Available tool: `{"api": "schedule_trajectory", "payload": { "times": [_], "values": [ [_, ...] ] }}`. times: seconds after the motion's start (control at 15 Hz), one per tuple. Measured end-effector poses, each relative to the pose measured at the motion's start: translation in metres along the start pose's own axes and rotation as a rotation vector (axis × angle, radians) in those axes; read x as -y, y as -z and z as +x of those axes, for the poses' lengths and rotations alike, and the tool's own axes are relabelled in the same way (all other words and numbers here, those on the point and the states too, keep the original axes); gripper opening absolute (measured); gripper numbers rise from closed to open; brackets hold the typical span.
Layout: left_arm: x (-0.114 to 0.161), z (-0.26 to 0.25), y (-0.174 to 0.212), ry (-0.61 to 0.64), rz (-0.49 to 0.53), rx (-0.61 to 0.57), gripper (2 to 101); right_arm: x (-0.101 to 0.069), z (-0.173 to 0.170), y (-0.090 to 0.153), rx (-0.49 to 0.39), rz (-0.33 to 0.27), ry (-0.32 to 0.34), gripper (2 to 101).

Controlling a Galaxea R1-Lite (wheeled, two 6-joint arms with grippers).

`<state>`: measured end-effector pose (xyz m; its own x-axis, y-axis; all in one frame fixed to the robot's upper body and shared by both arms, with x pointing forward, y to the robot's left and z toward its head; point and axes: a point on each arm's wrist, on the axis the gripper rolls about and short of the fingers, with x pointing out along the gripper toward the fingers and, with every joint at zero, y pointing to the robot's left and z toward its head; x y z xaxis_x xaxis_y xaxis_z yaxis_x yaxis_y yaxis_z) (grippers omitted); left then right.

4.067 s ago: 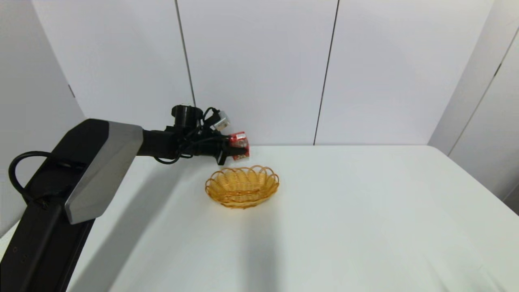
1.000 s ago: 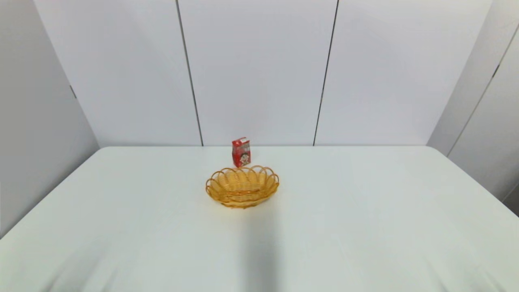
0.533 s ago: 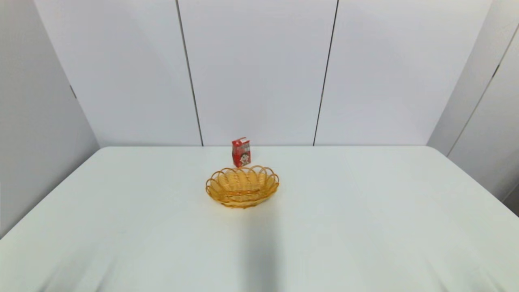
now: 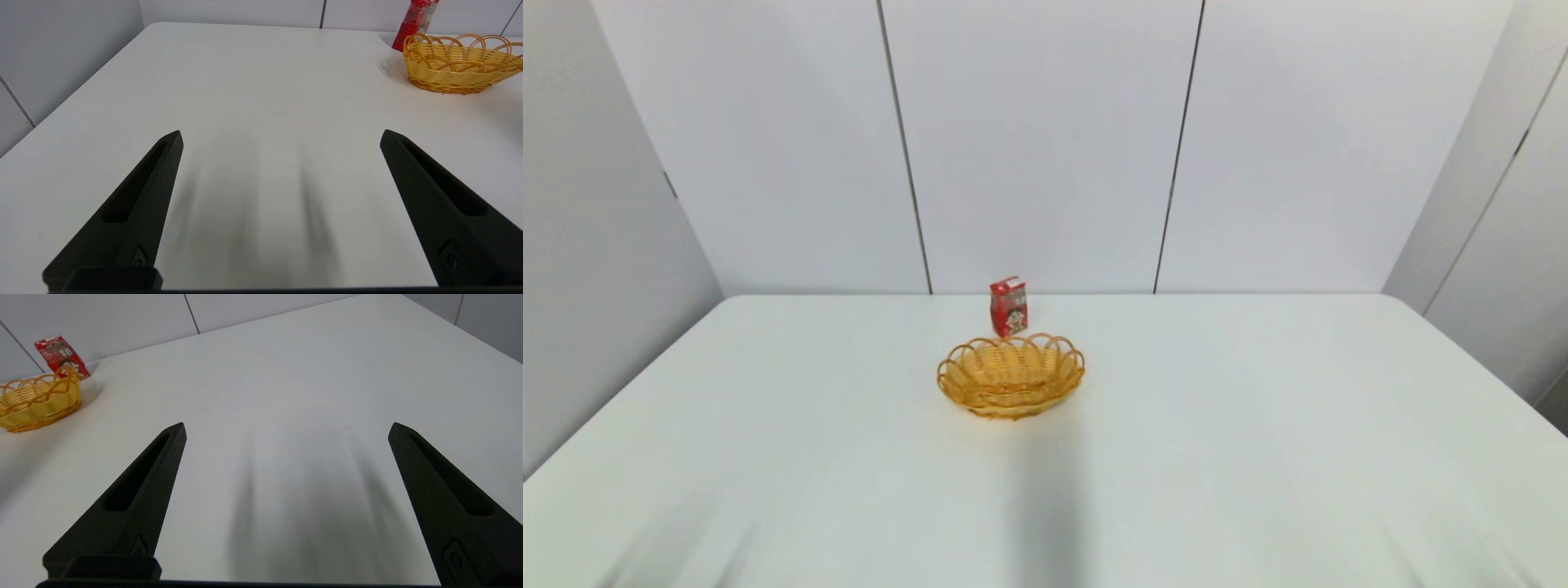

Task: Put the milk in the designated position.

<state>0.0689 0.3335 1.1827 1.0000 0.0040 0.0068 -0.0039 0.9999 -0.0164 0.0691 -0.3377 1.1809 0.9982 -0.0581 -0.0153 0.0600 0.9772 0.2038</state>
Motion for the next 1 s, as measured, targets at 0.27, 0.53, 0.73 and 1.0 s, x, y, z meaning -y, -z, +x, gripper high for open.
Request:
{"api": "schedule_trajectory", "payload": {
  "times": [0.27, 0.53, 0.73, 1.0],
  "values": [
    [0.0000, 0.0000, 0.0000, 0.000, 0.000, 0.000, 97.8, 0.0000, 0.0000, 0.0000, 0.000, 0.000, 0.000, 98.0],
    [0.0000, 0.0000, 0.0000, 0.000, 0.000, 0.000, 97.8, -0.0001, 0.0000, 0.0001, -0.001, -0.013, -0.004, 98.0],
    [0.0000, 0.0000, 0.0000, 0.000, 0.000, -0.001, 97.8, -0.0002, 0.0000, -0.0001, 0.000, -0.023, -0.007, 98.0],
    [0.0000, 0.0000, 0.0000, 0.000, 0.000, -0.001, 97.8, -0.0001, 0.0000, 0.0001, -0.002, -0.019, -0.003, 98.0]
  ]
}}
